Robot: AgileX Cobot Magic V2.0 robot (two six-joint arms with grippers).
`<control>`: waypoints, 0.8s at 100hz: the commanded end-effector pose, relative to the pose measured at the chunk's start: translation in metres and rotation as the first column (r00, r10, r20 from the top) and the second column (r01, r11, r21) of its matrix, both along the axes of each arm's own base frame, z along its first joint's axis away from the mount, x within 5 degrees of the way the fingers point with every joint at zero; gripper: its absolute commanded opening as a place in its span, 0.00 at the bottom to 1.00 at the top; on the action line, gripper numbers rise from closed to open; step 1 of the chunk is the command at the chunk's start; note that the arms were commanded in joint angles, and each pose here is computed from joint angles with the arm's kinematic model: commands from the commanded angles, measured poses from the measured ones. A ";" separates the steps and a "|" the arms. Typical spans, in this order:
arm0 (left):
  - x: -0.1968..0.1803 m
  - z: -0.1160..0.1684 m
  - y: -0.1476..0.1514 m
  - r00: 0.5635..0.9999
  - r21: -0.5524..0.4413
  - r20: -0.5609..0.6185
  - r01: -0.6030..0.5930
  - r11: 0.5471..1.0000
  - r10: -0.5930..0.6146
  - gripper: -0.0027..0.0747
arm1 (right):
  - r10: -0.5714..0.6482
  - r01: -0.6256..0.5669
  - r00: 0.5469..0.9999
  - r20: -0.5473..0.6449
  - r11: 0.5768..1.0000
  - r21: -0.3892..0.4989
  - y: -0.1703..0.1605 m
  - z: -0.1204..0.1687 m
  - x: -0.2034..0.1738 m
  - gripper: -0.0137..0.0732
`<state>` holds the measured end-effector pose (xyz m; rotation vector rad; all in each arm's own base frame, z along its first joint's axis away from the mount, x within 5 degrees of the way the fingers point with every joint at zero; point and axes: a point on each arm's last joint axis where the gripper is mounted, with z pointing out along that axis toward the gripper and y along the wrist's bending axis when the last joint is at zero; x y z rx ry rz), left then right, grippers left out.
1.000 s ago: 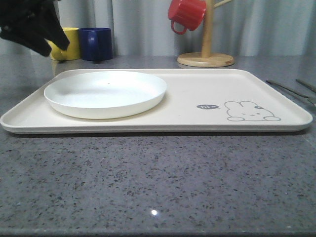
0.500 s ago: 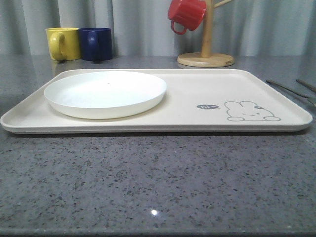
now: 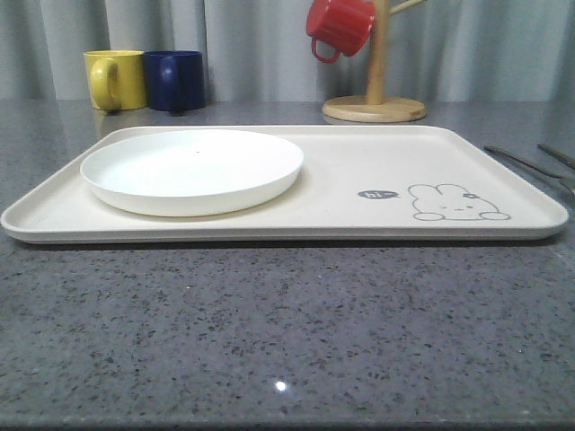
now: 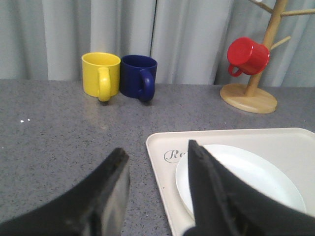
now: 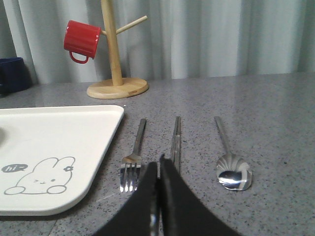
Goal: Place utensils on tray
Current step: 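Move the right gripper down over the silver fork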
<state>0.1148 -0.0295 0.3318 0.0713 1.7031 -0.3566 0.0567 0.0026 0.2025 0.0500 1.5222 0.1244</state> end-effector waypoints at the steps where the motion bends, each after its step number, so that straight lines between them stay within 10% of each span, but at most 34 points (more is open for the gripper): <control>1: -0.013 0.009 0.007 0.990 -0.020 0.132 -0.051 0.998 0.053 0.40 | -0.007 0.008 0.995 0.102 1.000 -0.004 0.000 0.009 -0.002 0.08; 52: -0.042 -0.016 0.014 0.968 0.085 0.244 -0.090 0.992 0.067 0.37 | -0.007 0.008 0.994 0.105 1.000 -0.004 0.000 0.009 -0.002 0.08; 80: -0.042 -0.016 0.014 0.968 0.090 0.241 -0.089 0.992 0.065 0.01 | -0.008 0.008 0.983 0.183 1.000 0.000 -0.001 0.017 -0.004 0.08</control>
